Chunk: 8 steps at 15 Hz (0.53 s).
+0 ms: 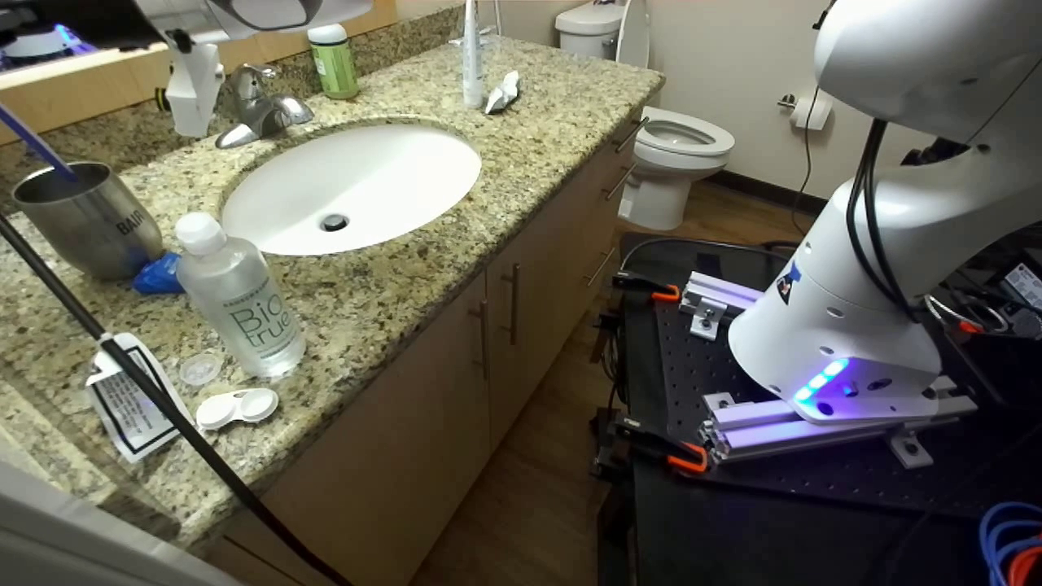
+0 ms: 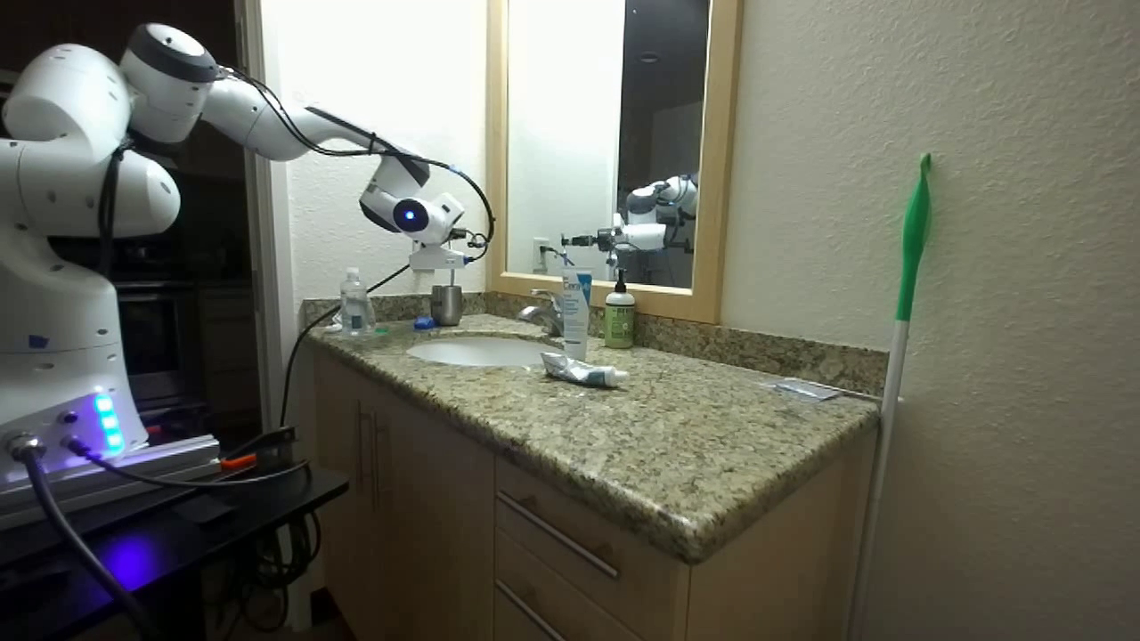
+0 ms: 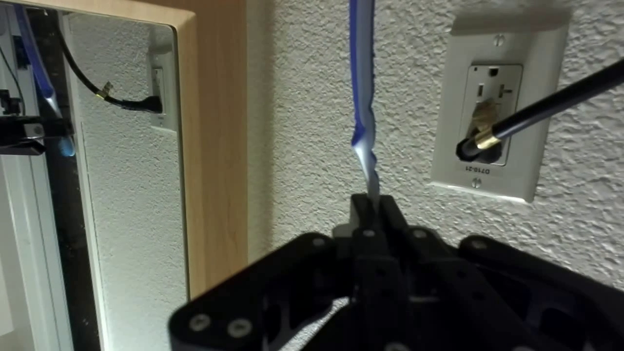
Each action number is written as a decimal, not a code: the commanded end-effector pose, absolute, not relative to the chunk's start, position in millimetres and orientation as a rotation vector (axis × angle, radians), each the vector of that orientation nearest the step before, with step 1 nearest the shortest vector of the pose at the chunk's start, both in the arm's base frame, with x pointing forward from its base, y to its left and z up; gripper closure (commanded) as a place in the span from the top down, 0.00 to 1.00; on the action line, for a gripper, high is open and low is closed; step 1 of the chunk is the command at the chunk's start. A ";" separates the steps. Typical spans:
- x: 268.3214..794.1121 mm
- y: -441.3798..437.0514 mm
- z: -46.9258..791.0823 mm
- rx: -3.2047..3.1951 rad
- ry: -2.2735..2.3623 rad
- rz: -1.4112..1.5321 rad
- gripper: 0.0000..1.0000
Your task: Pick the toothbrush and put it in the cup
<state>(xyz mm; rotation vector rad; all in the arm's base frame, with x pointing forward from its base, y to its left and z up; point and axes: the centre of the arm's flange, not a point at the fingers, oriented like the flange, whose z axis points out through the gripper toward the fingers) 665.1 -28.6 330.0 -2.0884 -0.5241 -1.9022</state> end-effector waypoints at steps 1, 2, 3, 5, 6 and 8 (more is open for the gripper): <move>665.3 -29.3 330.3 -2.089 -0.524 -1.903 0.01; 663.9 -28.1 323.2 -2.100 -0.515 -1.874 0.01; 663.1 -25.6 319.9 -2.096 -0.512 -1.853 0.01; 663.7 -18.2 317.9 -2.076 -0.521 -1.832 0.01; 665.0 -14.6 317.1 -2.071 -0.521 -1.828 0.01; 663.4 -13.7 311.7 -2.091 -0.533 -1.811 0.01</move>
